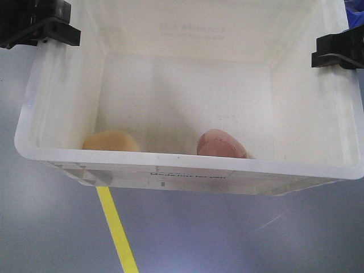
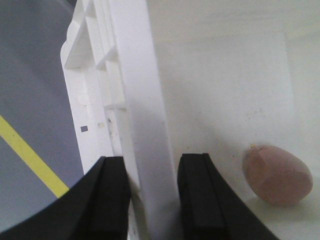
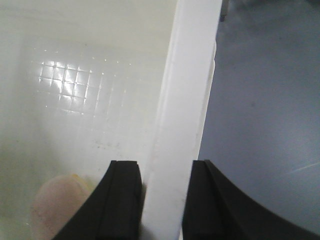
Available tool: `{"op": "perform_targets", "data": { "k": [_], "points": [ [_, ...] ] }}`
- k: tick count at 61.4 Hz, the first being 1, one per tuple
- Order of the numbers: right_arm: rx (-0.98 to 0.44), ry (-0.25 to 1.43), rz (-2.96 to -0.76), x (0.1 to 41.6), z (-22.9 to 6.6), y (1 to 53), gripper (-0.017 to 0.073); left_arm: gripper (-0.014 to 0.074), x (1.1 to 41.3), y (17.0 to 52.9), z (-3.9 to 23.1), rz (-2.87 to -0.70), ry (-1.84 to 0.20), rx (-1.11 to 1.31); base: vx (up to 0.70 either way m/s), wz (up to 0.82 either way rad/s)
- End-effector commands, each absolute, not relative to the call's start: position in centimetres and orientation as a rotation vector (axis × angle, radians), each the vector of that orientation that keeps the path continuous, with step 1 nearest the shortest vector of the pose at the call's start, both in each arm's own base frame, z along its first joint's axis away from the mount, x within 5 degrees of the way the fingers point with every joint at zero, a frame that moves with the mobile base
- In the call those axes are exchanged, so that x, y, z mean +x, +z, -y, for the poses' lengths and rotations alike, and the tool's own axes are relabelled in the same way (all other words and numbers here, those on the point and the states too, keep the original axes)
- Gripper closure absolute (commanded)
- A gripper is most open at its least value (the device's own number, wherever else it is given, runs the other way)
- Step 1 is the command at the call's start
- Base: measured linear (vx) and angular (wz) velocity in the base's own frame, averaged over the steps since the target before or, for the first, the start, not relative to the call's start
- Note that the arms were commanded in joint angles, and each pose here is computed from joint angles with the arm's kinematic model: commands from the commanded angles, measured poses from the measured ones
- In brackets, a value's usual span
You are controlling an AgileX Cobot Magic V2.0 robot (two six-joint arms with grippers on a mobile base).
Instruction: Place moving items into box and shelve
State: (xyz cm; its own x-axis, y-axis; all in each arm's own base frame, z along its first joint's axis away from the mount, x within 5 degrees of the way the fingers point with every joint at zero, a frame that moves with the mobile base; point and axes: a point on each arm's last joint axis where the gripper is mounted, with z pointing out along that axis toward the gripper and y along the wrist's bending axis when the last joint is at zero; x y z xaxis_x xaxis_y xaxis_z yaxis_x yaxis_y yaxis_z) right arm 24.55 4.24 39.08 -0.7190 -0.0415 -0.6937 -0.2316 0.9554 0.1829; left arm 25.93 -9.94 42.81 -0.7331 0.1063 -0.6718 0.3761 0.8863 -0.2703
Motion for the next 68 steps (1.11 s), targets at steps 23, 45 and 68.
{"op": "perform_targets", "data": {
  "k": [23, 45, 68],
  "points": [
    [-0.15, 0.431, -2.152, 24.06, -4.81, 42.34, 0.0565, 0.06, 24.53, 46.52, 10.82, -2.146, -0.694, 0.312, 0.26, -0.45],
    [-0.15, 0.431, -2.152, 24.06, -4.81, 42.34, 0.0565, 0.06, 24.53, 46.52, 10.82, -2.146, -0.694, 0.312, 0.25, -0.5],
    [-0.15, 0.431, -2.152, 24.06, -4.81, 42.34, 0.0565, 0.06, 24.53, 46.52, 10.82, -2.146, -0.694, 0.312, 0.25, -0.48]
  ]
}}
